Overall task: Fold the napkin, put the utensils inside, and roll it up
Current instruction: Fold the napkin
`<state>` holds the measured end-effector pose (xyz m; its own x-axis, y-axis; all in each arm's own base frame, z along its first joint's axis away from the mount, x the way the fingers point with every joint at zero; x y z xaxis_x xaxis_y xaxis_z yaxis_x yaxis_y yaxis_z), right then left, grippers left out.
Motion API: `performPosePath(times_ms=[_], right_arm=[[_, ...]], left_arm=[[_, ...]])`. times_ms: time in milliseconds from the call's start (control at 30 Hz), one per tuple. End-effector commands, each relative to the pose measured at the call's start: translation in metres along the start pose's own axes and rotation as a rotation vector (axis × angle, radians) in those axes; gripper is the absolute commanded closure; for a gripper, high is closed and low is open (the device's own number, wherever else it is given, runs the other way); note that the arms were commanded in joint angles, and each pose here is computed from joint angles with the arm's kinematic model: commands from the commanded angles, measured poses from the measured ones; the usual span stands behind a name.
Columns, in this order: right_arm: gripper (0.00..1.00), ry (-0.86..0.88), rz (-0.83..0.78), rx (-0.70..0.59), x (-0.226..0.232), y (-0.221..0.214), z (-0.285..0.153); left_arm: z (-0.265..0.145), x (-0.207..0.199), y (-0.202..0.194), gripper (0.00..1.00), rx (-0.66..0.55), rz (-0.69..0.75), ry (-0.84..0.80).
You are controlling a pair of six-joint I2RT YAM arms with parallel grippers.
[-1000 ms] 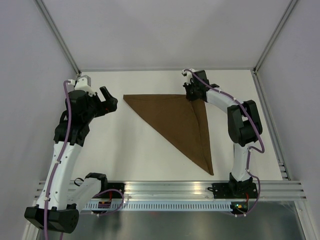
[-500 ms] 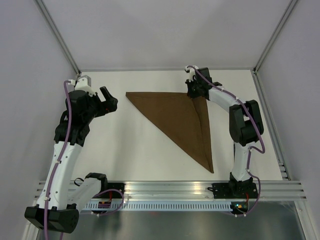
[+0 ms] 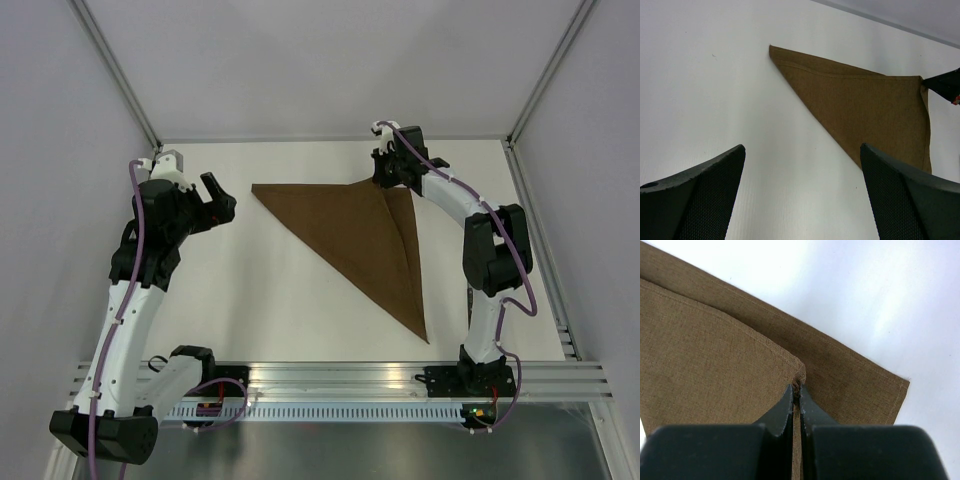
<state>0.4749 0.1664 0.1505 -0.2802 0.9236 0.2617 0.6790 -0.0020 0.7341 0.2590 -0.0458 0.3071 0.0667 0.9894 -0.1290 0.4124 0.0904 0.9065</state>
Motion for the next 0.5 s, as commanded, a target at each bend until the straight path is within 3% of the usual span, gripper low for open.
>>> performPosePath(times_ms=[0,467], right_arm=[[1.0,0.025,0.0,-0.1,0.0109,0.0363,-0.0228],[1.0,0.018,0.01,-0.108,0.0047,0.0313,-0.0309]], left_arm=[[0.0011,-0.0039,0.0055,0.0,-0.027,-0.027,-0.024],[0.0037,-0.0041,0.0047,0.0,-0.021,-0.026,-0.026]])
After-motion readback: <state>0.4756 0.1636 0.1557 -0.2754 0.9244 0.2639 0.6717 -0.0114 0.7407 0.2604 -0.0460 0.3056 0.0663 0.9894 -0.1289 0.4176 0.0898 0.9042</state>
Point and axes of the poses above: each gripper's point midway between its finger pads, its own z axis out along the fingers, its own x axis along the line the jaws close on, y = z × x, the point moved 5 cm from there along -z, back along the fingers, and after that the axes turned 13 degrees about z, right-handed, at the moved point
